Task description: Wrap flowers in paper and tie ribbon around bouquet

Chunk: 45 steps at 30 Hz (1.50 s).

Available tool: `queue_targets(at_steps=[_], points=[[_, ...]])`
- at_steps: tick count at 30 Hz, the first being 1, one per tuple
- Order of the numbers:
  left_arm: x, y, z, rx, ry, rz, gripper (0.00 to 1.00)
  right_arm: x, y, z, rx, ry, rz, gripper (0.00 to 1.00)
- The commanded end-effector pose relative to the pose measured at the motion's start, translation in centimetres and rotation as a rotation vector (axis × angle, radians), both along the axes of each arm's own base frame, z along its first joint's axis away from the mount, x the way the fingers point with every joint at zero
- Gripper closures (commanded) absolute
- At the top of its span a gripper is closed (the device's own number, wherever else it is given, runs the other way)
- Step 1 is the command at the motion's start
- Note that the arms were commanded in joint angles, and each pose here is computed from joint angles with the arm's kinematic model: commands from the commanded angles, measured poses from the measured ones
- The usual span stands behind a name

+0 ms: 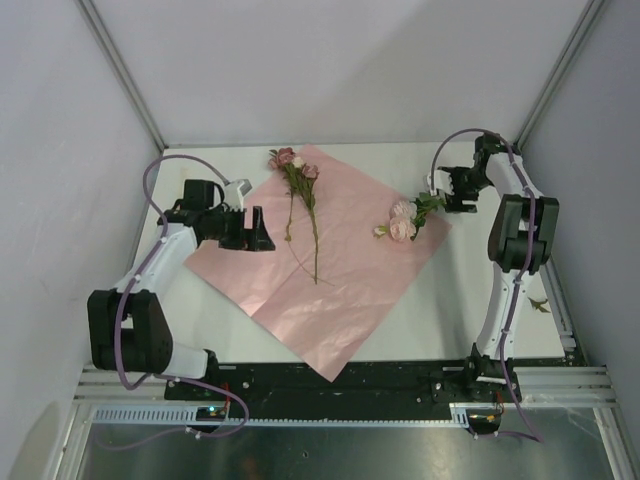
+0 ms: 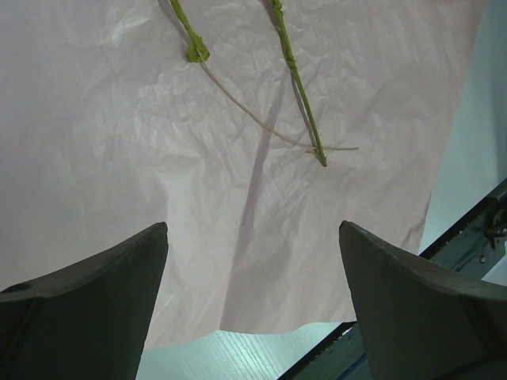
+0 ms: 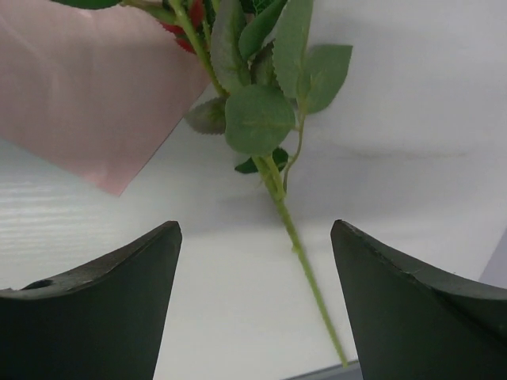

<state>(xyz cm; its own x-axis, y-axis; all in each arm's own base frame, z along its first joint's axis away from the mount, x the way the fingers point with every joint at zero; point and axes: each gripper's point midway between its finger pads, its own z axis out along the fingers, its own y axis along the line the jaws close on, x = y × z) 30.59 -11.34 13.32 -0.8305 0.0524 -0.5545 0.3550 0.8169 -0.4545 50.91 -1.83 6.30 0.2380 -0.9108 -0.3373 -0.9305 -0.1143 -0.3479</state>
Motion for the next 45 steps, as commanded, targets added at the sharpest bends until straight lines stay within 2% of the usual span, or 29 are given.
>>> queue_targets(at_steps=[1, 5, 8, 11, 12, 13, 14, 16, 20, 23, 28, 33, 37, 41, 42, 45], points=[[1.2, 0.1, 0.6, 0.004, -0.027, 0.003, 0.07, 3.0, 0.8, -0.7, -0.044, -0.078, 0.087, 0.19], [1.4, 0.1, 0.3, 0.003, -0.015, 0.006, 0.07, 3.9, 0.9, -2.9, -0.062, -0.065, 0.102, 0.26], [1.5, 0.2, 0.2, 0.008, -0.013, 0.006, 0.07, 3.6, 0.6, -4.7, -0.103, -0.046, 0.136, 0.39], [1.6, 0.3, 0.1, 0.013, -0.014, 0.008, 0.07, 2.9, 0.3, -6.1, -0.151, -0.034, 0.191, 0.59], [1.6, 0.3, 0.1, 0.014, -0.014, 0.008, 0.07, 2.4, 0.2, -6.7, -0.173, -0.021, 0.221, 0.68], [1.6, 0.3, 0.1, 0.015, -0.014, 0.007, 0.07, 2.0, 0.2, -7.0, -0.189, -0.016, 0.244, 0.84], [1.7, 0.3, 0.1, 0.017, -0.016, 0.007, 0.07, 1.3, 0.3, -7.5, -0.199, -0.005, 0.263, 0.92], [1.8, 0.4, 0.4, 0.024, -0.028, 0.007, 0.07, 0.5, 0.4, -7.5, -0.207, 0.006, 0.274, 0.98], [1.8, 0.7, 1.0, 0.036, -0.058, 0.007, 0.07, -0.4, -0.5, -4.6, -0.193, 0.005, 0.213, 1.0], [1.7, 0.6, 1.5, 0.03, -0.073, 0.004, 0.07, -0.5, -1.3, 0.2, -0.135, -0.023, 0.125, 1.0], [1.4, 0.4, 2.1, 0.019, -0.09, -0.002, 0.07, -2.0, -0.4, 11.0, 0.063, -0.085, -0.077, 1.0], [1.2, 0.5, 2.9, 0.021, -0.118, 0.0, 0.06, -6.3, 2.8, 17.9, 0.305, -0.043, -0.255, 1.0], [1.1, 0.5, 3.4, 0.02, -0.134, 0.009, 0.06, -8.8, 6.7, 21.5, 0.532, 0.092, -0.431, 1.0], [0.9, 0.7, 3.8, 0.016, -0.138, 0.023, 0.05, -9.5, 12.5, 25.1, 0.829, 0.36, -0.648, 1.0], [0.8, 0.8, 3.8, 0.015, -0.139, 0.027, 0.04, -9.8, 14.1, 25.1, 0.893, 0.473, -0.725, 1.0], [0.9, 1.0, 3.8, 0.01, -0.132, 0.046, 0.03, -8.8, 18.9, 25.9, 1.07, 0.642, -0.84, 1.0]])
